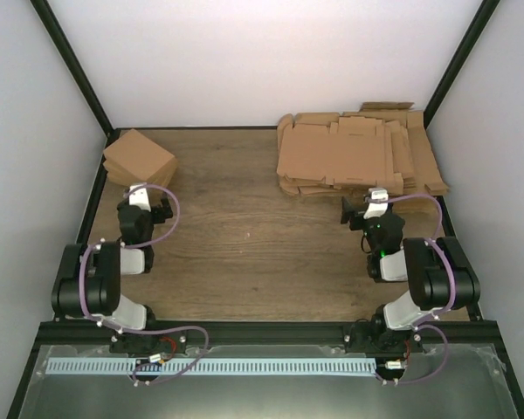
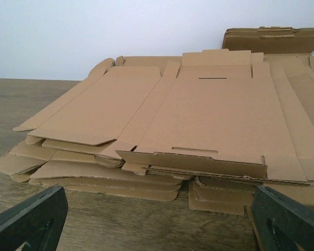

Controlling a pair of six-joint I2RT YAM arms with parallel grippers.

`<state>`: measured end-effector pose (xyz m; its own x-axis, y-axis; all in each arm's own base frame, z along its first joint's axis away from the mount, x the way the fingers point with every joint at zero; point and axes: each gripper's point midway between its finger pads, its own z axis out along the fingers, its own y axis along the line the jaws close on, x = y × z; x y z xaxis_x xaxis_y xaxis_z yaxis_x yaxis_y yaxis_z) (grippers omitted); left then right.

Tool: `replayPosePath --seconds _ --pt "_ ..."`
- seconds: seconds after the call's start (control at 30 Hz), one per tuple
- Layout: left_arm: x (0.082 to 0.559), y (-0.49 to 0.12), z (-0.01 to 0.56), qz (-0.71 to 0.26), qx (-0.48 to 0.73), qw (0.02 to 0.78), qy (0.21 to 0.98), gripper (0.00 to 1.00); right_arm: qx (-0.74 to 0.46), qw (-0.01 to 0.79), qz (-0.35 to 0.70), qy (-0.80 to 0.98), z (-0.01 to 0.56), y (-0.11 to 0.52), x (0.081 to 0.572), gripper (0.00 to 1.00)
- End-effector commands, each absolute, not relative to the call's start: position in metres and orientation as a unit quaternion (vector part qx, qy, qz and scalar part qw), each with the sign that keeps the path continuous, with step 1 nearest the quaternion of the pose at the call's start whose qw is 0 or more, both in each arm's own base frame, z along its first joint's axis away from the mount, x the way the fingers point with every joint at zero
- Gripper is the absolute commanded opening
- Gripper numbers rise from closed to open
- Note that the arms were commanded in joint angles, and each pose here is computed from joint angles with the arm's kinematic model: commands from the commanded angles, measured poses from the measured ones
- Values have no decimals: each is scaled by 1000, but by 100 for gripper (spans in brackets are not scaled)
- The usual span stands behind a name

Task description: Fold the paper box

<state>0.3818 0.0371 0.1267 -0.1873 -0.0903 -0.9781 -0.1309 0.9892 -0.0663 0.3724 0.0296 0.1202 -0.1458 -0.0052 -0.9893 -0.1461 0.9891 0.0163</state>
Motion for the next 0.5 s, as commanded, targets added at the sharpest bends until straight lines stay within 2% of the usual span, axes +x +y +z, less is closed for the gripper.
replayPosePath --seconds 0.0,0.47 --pt "397 16 131 10 -25 647 762 100 -33 680 47 731 143 22 382 100" --pt "391 13 130 13 -22 656 754 100 -32 681 47 730 143 22 382 100"
